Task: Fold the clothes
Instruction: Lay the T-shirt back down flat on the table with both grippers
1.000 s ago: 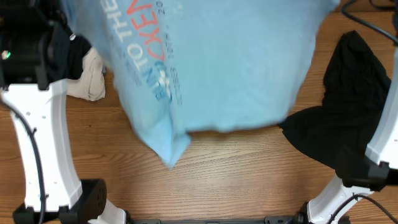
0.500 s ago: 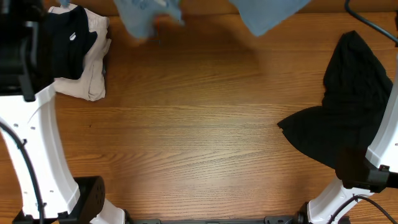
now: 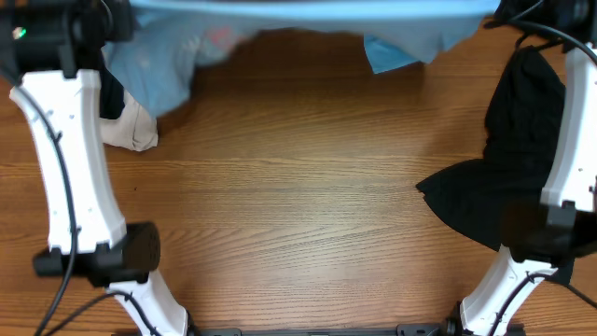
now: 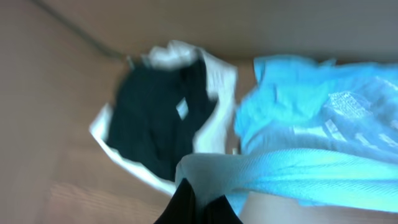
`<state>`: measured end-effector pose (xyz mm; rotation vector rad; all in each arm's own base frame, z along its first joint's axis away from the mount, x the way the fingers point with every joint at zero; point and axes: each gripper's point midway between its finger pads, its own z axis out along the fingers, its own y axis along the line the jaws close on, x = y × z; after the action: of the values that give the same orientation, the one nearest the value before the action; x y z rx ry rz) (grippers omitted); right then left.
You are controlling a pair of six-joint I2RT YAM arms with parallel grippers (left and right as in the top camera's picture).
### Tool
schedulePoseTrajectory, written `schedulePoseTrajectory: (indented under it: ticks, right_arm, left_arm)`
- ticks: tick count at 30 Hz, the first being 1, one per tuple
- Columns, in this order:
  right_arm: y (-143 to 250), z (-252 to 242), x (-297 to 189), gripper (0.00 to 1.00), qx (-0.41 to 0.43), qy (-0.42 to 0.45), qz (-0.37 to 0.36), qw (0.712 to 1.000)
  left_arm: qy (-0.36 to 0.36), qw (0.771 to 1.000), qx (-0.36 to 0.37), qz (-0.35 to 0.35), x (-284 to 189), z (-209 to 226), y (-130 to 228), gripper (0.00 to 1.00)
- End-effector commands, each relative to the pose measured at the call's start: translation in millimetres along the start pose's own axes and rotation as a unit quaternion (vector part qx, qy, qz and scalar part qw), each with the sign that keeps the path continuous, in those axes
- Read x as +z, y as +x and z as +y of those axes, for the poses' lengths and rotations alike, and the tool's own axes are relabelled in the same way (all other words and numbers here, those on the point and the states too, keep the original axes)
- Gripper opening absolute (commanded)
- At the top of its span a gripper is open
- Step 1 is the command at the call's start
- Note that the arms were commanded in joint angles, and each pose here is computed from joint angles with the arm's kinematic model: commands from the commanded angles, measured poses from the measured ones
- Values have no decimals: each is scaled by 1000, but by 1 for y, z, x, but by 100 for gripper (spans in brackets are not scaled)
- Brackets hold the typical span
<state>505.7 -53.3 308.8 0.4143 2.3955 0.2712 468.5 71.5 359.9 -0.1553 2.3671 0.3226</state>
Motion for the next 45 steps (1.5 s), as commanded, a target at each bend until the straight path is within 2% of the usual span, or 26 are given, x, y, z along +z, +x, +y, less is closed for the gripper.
schedulePoseTrajectory:
  ticks: [1,10,18,21,26,31,36,41,45]
  right_arm:
    - [0,-14,-14,4,-11,17,-1,1000]
    - [54,-20,-23,4,12,28,109,994]
    - [80,-19,-66,4,16,42,135,990]
    - [96,-19,-81,4,18,44,144,988]
    - [144,-28,-92,4,25,52,185,981]
    - [191,-37,-104,4,32,54,185,981]
    - [229,-46,-126,4,57,61,176,981]
    - [245,-47,-138,4,61,60,168,982]
    - [251,-49,-129,4,62,62,180,980]
  left_arm:
    - [-3,998,-64,28,0,9,14,4]
    - [32,983,-74,162,-13,-7,78,4]
    - [100,979,-66,167,-43,-35,89,4]
    - [88,978,-58,178,-61,-34,109,4]
    - [67,974,-75,205,-87,-24,151,5]
    - [57,965,-96,236,-109,-21,201,4]
    - [45,964,-143,219,-141,-10,247,4]
    - [52,968,-175,171,-166,-3,268,4]
    - [39,971,-177,156,-166,3,277,4]
